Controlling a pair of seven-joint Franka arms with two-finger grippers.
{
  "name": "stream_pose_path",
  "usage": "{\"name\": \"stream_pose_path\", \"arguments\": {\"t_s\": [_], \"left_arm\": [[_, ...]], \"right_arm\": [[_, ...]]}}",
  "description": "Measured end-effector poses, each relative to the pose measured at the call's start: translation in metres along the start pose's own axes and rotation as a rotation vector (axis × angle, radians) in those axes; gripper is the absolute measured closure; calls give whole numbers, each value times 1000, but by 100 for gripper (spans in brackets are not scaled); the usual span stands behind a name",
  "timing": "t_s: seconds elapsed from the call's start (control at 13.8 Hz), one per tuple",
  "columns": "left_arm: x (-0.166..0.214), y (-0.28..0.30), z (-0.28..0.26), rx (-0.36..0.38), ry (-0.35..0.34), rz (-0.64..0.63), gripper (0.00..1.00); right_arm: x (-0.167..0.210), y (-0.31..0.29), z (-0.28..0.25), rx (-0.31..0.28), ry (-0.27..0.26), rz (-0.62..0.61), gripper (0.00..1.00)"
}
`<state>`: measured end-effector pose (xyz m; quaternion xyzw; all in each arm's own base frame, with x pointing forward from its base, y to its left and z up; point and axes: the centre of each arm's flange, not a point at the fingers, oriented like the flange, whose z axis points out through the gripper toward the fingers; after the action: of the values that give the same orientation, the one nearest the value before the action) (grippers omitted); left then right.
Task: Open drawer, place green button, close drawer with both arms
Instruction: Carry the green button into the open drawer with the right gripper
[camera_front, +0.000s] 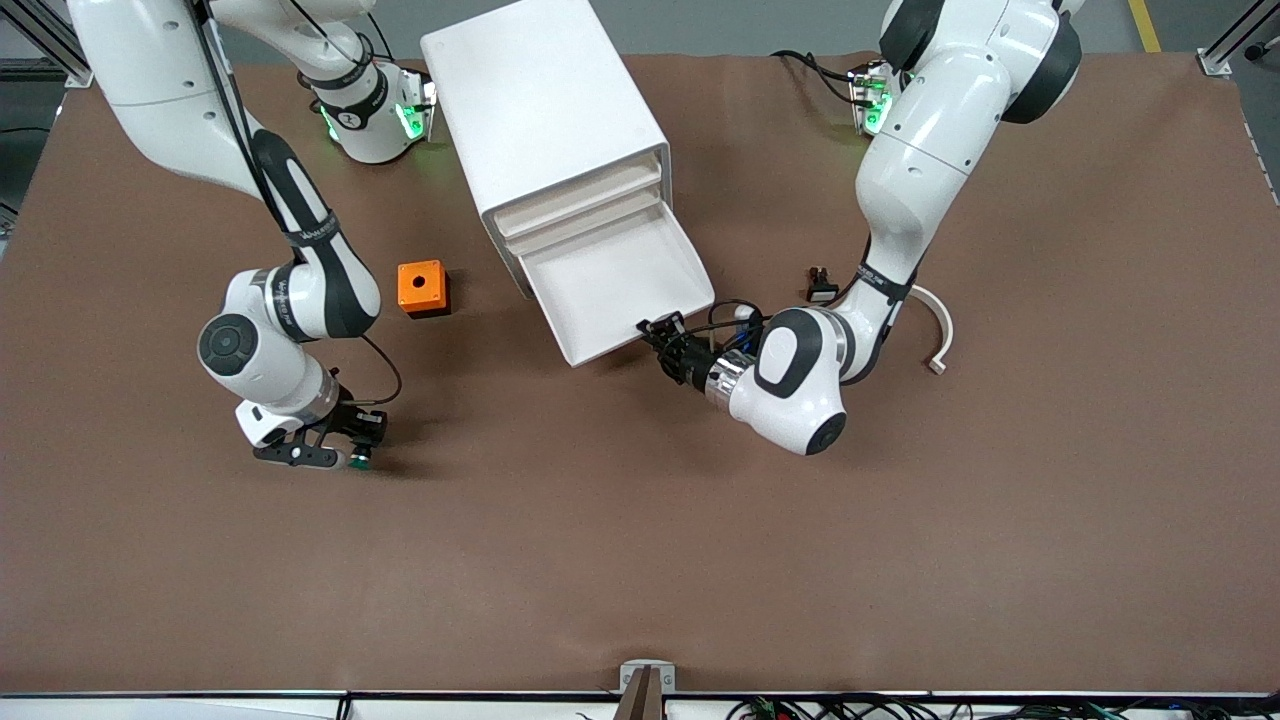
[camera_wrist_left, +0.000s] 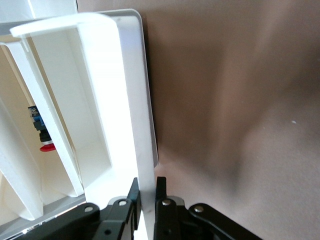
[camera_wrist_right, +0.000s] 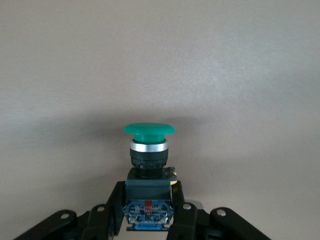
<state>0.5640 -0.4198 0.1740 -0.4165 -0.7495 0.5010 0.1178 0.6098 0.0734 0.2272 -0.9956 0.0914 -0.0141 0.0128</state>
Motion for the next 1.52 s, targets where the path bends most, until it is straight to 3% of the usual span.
{"name": "stream_pose_path", "arguments": {"t_s": [0.36,0.58,0.94,1.09,1.31,1.38,1.52], "left_arm": [[-8,8,-61,-63,-79,52,38],[-7,16,-109,-145,-109,116,37],[30,45,-205,-340,-96,295,34],[43,44,-232,-426,24,436,33],[41,17,-252,-518,268,601,9],[36,5,-254,-535,311,632,0],[27,-11,-255,-544,360,718,0]], "right_arm": [[-37,-75,-128,-18,-61,208,59],[-83,-144,-164,-37,-78,337,59],[-169,-259,-158,-31,-56,519,59],[-190,-283,-153,-11,-44,583,59],[-220,-317,-124,-11,-41,659,59],[-230,-327,-111,-16,-42,681,59],[-242,-343,-88,-29,-44,721,59]]}}
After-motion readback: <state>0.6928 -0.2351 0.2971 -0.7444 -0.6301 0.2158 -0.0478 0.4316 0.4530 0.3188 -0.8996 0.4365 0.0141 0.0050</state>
